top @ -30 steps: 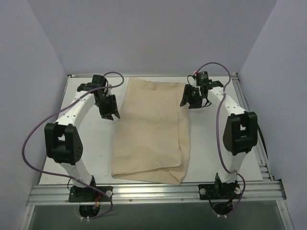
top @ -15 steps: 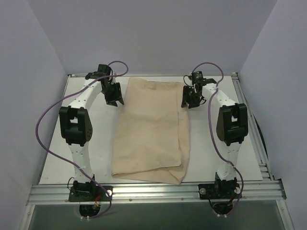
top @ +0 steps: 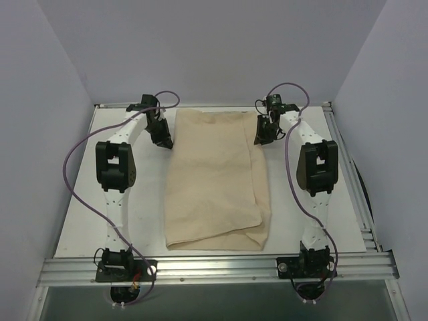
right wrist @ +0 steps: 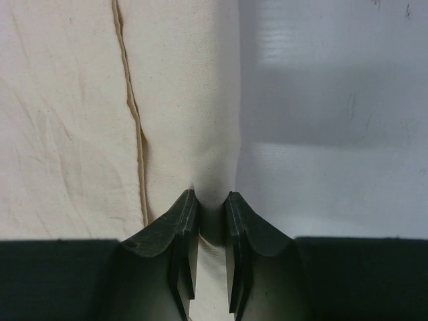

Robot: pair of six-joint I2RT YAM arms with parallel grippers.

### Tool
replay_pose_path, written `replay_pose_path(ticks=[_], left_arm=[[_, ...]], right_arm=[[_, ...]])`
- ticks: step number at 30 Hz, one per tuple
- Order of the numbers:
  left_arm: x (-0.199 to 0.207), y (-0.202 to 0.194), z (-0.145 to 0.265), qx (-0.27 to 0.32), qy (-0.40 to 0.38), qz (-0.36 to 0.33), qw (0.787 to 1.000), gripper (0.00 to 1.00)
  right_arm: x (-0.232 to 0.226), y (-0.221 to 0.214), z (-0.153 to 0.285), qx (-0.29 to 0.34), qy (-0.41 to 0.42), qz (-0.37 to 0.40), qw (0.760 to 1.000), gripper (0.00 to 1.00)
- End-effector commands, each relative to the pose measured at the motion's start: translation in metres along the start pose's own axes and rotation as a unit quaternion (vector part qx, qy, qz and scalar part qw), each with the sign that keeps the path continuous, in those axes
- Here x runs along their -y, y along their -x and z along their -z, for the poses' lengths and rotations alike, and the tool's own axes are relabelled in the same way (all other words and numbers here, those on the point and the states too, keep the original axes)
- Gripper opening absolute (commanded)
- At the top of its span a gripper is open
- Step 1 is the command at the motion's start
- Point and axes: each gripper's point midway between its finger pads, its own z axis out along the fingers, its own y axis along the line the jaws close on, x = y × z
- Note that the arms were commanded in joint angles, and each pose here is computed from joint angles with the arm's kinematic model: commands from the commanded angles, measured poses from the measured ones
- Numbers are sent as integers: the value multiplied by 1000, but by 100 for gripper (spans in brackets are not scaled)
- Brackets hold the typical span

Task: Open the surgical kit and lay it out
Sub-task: Open the surgical kit at the center of the board.

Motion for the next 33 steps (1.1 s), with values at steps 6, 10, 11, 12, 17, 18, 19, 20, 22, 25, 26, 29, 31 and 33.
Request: replay_pose_path(ticks=[6,10,11,12,17,18,19,20,22,25,26,29,31,33], left_arm=[[40,65,4,70,-62,-6,996,21],[48,83,-4,93,-91,2,992,21],[49,88,-2,100,-94,1,991,21],[46,89,-5,99,-88,7,991,21],[16,91,21,123,8,28,992,38],[10,91,31,134,30,30,990,45],[16,98,61,167,37,24,985,50],[11,101,76,190,62,22,980,53],[19,99,119,229,77,10,970,58],[43,84,166,265,85,-33,960,61],[53,76,173,266,78,-51,959,62],[99,31,177,243,28,-119,962,64],[135,-14,170,206,-33,-151,966,65],[161,-47,176,182,-90,-163,965,65]], right_arm=[[-3,35,-21,31,0,-20,999,0],[-3,49,-29,41,6,-40,998,0],[-2,50,-30,39,12,-51,998,0],[-4,52,-30,39,20,-55,998,0],[-6,64,-24,54,34,-48,997,34],[-3,68,-21,59,34,-48,997,49],[-3,72,-15,66,34,-49,996,55],[-3,80,-7,77,37,-49,995,59],[2,88,10,86,33,-55,994,67],[9,94,49,100,11,-64,993,71],[16,84,54,91,-7,-69,993,72],[15,52,92,79,-9,-76,994,73],[7,8,110,61,32,-71,995,73],[-4,-38,128,40,81,-63,994,73]])
